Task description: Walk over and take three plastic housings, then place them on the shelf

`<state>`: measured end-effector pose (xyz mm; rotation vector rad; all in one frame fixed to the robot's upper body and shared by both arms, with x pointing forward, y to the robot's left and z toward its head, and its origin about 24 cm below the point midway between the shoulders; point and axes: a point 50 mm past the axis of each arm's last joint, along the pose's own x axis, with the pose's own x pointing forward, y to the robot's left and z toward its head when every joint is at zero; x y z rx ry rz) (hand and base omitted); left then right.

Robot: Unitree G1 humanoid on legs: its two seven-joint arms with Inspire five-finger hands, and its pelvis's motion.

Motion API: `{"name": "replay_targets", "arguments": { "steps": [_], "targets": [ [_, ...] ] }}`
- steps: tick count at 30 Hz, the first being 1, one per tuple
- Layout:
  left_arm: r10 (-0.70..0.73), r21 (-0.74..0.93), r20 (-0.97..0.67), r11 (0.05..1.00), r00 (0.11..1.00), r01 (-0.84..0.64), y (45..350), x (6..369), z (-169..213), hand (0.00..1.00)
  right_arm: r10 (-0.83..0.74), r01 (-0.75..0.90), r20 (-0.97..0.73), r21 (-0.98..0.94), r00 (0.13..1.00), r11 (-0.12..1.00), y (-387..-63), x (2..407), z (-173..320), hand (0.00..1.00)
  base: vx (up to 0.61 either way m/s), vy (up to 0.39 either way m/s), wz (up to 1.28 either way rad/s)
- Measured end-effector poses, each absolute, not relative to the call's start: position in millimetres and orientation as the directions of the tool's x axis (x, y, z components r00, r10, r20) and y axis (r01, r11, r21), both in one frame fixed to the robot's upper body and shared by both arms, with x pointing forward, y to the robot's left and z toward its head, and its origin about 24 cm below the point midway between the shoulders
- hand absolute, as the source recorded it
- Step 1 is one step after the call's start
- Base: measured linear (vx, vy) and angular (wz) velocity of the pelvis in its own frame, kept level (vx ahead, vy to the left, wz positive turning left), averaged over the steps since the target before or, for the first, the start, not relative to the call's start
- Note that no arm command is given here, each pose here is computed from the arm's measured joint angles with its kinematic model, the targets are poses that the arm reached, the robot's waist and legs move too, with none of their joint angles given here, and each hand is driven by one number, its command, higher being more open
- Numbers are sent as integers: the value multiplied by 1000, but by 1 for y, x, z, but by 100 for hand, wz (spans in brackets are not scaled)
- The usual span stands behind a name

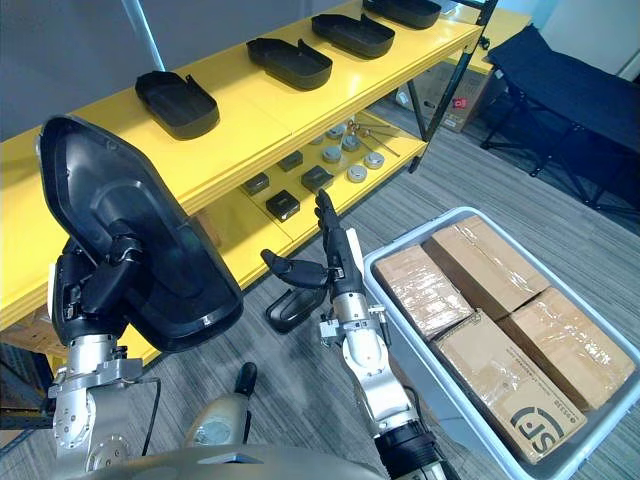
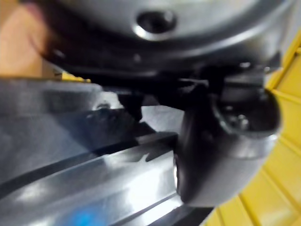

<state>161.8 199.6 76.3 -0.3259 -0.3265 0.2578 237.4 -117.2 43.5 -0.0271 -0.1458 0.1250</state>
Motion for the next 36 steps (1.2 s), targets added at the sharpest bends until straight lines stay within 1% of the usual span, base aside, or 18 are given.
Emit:
{"name": "replay_targets", "arguments": {
  "steps": [5,7,10,17,22,30,36],
  "targets": [
    [248,-323,281,934,927,-153,199,166,79,0,99,-95,184,-30,978,995,-123,237,47,100,-82,45,53],
    [180,-306,302,948,936,-84,193,173,82,0,67,-64,182,-24,981,998,-126,235,46,100,-31,-45,109],
    [120,-286,323,958,939,-25,188,176,86,0,65,-61,188,-27,980,998,-127,236,47,100,-9,-26,59],
    [211,-311,241,941,947,-131,194,172,71,0,203,-175,249,-130,947,976,-113,236,54,100,-68,-6,-19],
    [266,-335,235,925,935,-179,198,169,69,0,212,-183,253,-133,944,974,-114,235,54,100,-98,28,9],
    [298,-332,260,921,918,-205,201,168,73,0,210,-187,270,-110,940,976,-110,234,56,100,-21,6,12],
    [272,-322,270,929,923,-180,194,170,73,0,156,-130,276,-111,948,985,-114,234,56,100,-15,-10,20]
  ]
}}
